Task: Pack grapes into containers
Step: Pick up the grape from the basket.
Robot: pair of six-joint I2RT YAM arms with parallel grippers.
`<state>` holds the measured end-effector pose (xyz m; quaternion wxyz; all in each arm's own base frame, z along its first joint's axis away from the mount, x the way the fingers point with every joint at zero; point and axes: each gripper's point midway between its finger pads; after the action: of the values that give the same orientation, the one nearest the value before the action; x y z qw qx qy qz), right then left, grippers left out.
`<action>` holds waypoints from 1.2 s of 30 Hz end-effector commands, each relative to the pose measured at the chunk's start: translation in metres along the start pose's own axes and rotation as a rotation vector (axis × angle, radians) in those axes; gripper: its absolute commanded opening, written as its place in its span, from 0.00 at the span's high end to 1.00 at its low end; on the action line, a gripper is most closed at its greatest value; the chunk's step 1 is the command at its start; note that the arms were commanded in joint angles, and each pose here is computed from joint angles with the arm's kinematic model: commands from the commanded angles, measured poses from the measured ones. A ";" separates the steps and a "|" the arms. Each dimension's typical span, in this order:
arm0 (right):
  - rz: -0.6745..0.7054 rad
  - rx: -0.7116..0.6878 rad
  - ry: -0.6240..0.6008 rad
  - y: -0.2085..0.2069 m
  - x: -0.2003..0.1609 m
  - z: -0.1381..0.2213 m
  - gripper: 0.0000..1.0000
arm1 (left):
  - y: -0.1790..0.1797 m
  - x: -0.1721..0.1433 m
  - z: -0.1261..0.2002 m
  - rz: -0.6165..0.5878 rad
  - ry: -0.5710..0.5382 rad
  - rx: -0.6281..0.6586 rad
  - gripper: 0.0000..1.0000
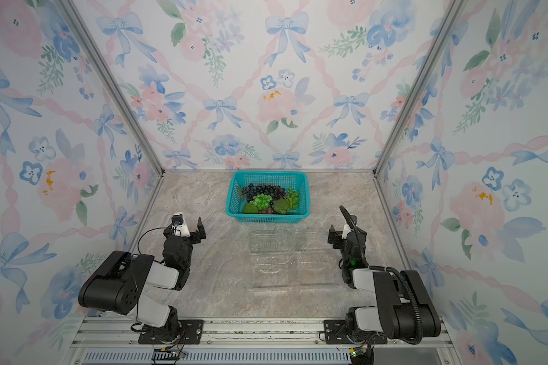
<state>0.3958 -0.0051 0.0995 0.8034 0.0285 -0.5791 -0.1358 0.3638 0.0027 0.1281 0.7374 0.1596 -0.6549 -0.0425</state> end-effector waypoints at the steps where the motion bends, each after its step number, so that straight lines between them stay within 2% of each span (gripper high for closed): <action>1: 0.009 0.008 -0.004 0.002 -0.001 -0.003 0.03 | 0.000 0.001 0.000 0.006 -0.010 -0.003 0.02; 25: 0.008 0.009 -0.001 0.002 -0.001 -0.003 0.03 | -0.001 0.001 -0.001 0.007 -0.009 -0.009 0.02; 26: 0.008 0.011 0.000 0.002 -0.001 -0.003 0.03 | -0.001 0.001 -0.001 0.007 -0.009 -0.010 0.05; 29: 0.005 -0.007 0.000 0.001 0.003 -0.003 0.03 | 0.005 0.007 -0.002 0.009 -0.012 0.019 0.26; 31: 0.028 -0.023 0.064 0.006 0.016 -0.001 0.01 | 0.013 0.020 -0.008 0.007 0.028 0.060 0.29; 33: 0.055 -0.031 0.104 0.017 0.040 0.004 0.04 | 0.023 0.042 -0.012 0.035 0.052 0.119 0.33; 36: 0.113 0.024 0.036 0.053 0.083 0.022 0.03 | 0.021 0.077 -0.010 0.074 0.024 0.121 0.34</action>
<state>0.4145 0.0095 0.1714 0.8042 0.0237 -0.5822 -0.1174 0.3818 0.0039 0.1950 0.7199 0.1721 -0.6724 0.0028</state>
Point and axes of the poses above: each gripper's point midway between its finger pads, its own z axis back along the fingers, its own y axis along the line the jaws close on, x = y × z, and after that the axes turned 15 degrees about -z, right-handed
